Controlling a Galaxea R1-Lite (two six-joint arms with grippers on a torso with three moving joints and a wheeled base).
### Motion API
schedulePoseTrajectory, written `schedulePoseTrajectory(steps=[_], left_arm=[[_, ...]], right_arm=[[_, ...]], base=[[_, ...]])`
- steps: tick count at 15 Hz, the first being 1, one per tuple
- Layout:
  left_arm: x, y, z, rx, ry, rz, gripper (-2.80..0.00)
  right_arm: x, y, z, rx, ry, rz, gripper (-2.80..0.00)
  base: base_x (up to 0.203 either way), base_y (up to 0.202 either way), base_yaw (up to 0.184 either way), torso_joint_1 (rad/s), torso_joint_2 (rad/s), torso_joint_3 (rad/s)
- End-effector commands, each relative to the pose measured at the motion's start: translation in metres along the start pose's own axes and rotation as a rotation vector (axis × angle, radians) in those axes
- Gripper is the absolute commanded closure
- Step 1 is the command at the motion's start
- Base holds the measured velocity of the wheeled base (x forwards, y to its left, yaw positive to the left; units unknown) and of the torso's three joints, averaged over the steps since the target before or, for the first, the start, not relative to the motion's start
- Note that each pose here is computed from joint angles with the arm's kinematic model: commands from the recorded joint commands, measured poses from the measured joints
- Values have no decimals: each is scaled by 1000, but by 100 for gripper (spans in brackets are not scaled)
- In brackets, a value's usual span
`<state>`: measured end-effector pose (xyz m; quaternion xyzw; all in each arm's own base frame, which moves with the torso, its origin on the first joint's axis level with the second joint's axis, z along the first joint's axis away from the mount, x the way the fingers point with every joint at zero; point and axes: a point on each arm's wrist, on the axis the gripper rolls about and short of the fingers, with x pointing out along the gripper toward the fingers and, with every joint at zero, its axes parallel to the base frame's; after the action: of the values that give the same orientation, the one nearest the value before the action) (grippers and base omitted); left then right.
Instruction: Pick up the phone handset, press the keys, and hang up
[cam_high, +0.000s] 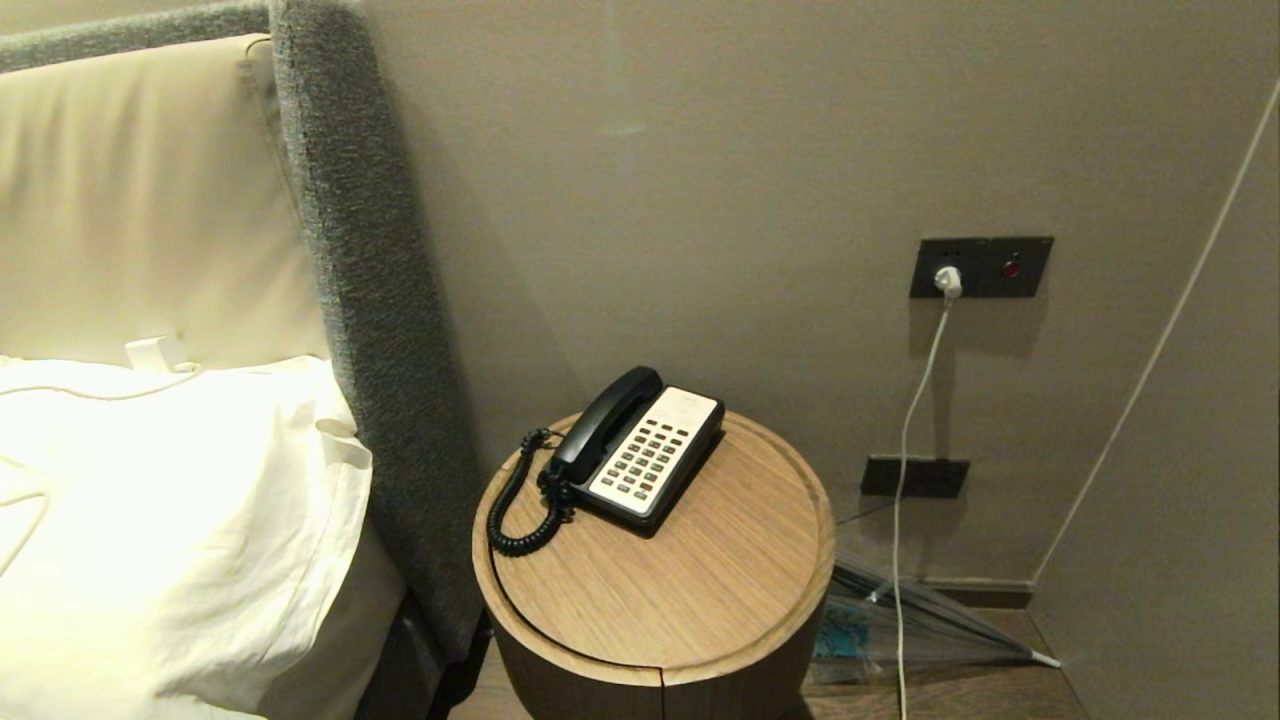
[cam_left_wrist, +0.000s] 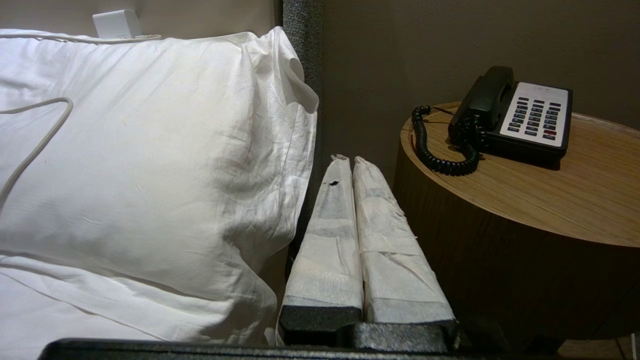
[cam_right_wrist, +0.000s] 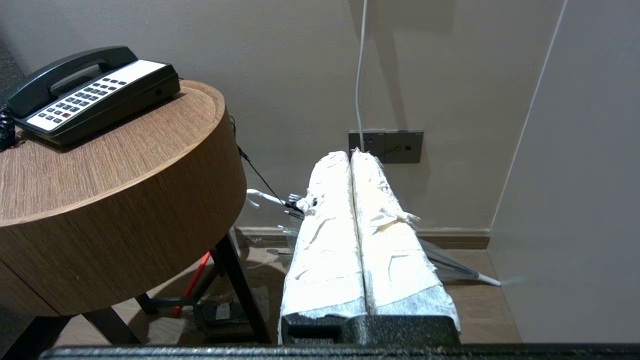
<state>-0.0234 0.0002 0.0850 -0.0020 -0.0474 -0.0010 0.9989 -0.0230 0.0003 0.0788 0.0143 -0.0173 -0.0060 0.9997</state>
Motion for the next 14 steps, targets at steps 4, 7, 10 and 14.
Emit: schedulePoseTrajectory(steps=[4, 7, 10, 14], left_arm=[[2, 0, -11, 1, 41, 1, 0], [2, 0, -11, 1, 41, 1, 0], [2, 0, -11, 0, 41, 1, 0], [2, 0, -11, -1, 41, 1, 0]], right_arm=[[1, 0, -4, 0, 11, 0, 0], [1, 0, -4, 3, 13, 0, 0], [1, 0, -3, 14, 4, 0, 0], [1, 0, -3, 14, 2, 0, 0]], base=[[0, 0, 0, 0, 0, 0], [0, 0, 0, 0, 0, 0], [0, 0, 0, 0, 0, 0], [0, 0, 0, 0, 0, 0]])
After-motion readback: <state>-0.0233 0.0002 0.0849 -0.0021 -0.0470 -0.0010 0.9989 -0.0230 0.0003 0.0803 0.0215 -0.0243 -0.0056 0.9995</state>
